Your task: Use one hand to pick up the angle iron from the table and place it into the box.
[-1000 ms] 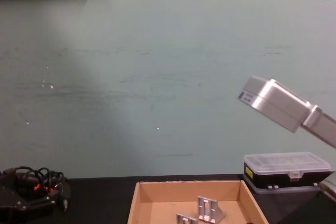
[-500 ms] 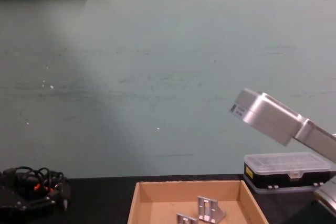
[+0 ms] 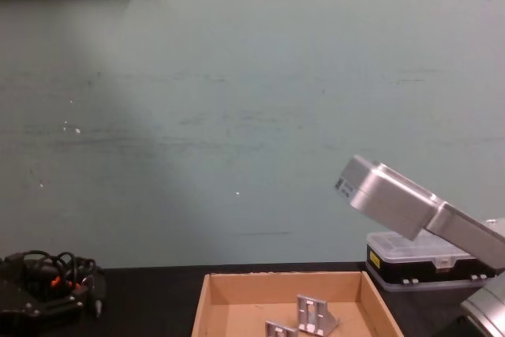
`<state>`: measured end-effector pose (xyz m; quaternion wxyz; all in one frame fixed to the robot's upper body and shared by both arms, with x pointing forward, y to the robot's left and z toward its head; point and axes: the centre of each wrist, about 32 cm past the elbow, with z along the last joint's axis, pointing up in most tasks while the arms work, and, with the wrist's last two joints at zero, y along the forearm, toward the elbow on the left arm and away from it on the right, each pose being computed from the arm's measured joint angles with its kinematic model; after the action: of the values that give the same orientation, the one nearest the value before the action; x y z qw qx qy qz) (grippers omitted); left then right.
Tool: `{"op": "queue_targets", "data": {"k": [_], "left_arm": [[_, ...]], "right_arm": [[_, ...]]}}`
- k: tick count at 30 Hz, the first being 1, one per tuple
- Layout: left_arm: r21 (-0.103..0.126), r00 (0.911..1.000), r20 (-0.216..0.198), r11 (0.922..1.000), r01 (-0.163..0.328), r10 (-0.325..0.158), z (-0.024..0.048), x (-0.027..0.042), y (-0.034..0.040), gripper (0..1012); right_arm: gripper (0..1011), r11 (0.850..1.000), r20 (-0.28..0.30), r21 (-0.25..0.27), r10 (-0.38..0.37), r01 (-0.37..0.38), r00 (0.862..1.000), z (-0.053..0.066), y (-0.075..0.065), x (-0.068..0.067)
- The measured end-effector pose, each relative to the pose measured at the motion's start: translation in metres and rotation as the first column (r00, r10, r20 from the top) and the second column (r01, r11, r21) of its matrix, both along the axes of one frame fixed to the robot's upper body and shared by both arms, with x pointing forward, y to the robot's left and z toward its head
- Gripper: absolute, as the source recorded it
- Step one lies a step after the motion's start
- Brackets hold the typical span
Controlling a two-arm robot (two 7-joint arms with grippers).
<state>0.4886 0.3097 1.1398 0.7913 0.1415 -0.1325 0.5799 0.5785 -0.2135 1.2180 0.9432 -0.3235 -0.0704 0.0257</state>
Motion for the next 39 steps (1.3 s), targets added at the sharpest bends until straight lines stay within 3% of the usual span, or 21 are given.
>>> {"op": "queue_targets", "data": {"k": [17, 22, 39], "left_arm": [[0.000, 1.0000, 0.000, 1.0000, 0.000, 0.000, 0.0000, 0.0000, 0.0000, 1000], [0.000, 1.0000, 0.000, 1.0000, 0.000, 0.000, 0.0000, 0.0000, 0.0000, 1000], [0.000, 1.0000, 0.000, 1.0000, 0.000, 0.000, 0.0000, 0.0000, 0.0000, 1000]], "right_arm": [[995, 1.000, -0.012, -0.004, -0.020, 0.020, 1.000, -0.0055, 0.0011, -0.0008], [908, 1.000, -0.009, -0.005, -0.024, 0.024, 1.000, -0.0052, 0.0009, -0.0011], [382, 1.000, -0.004, 0.003, -0.026, 0.026, 1.000, -0.0048, 0.0022, -0.0015]]}}
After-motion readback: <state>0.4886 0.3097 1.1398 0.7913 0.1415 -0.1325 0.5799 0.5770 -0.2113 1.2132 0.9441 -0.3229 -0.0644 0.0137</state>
